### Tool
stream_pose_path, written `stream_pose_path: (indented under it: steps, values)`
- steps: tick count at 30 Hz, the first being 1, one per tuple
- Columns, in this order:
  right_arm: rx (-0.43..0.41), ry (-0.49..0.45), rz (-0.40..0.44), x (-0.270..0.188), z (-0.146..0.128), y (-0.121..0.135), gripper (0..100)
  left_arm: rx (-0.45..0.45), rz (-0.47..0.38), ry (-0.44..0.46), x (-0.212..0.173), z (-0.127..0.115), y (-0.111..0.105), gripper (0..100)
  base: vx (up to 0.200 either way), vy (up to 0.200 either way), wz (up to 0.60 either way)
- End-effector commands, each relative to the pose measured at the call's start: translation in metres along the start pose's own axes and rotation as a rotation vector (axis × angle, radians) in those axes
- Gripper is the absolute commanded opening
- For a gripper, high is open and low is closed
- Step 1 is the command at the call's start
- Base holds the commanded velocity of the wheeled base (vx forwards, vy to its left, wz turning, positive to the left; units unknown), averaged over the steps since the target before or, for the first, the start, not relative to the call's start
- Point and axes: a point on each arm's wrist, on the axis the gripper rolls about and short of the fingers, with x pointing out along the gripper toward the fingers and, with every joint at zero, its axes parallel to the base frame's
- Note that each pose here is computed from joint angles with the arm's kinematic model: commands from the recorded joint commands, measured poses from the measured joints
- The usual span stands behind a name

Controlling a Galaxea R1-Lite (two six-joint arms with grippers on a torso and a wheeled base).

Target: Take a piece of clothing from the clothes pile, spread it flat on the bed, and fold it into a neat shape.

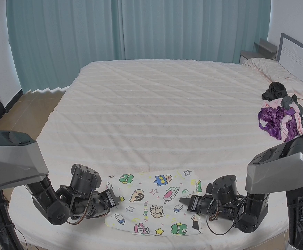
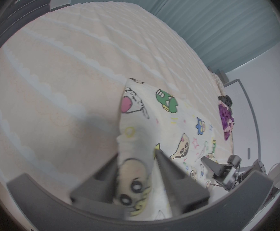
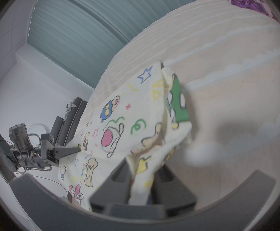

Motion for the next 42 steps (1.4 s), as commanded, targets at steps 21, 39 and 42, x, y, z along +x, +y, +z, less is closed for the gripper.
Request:
stream_pose_path:
  steps: [21, 39, 42]
  values:
    - [-0.146, 0.198, 0.007, -0.067, -0.028, -0.003, 100, -0.078, -0.009, -0.11, -0.009, 0.026, 0.014, 100, 0.0, 0.0, 0.0]
    - [-0.244, 0.271, -0.014, -0.082, -0.047, -0.016, 0, -0.081, -0.015, -0.115, -0.011, 0.027, 0.012, 100, 0.0, 0.0, 0.0]
    - [-0.261, 0.269, -0.015, -0.087, -0.046, -0.016, 0, -0.082, -0.014, -0.125, -0.01, 0.029, 0.011, 100, 0.0, 0.0, 0.0]
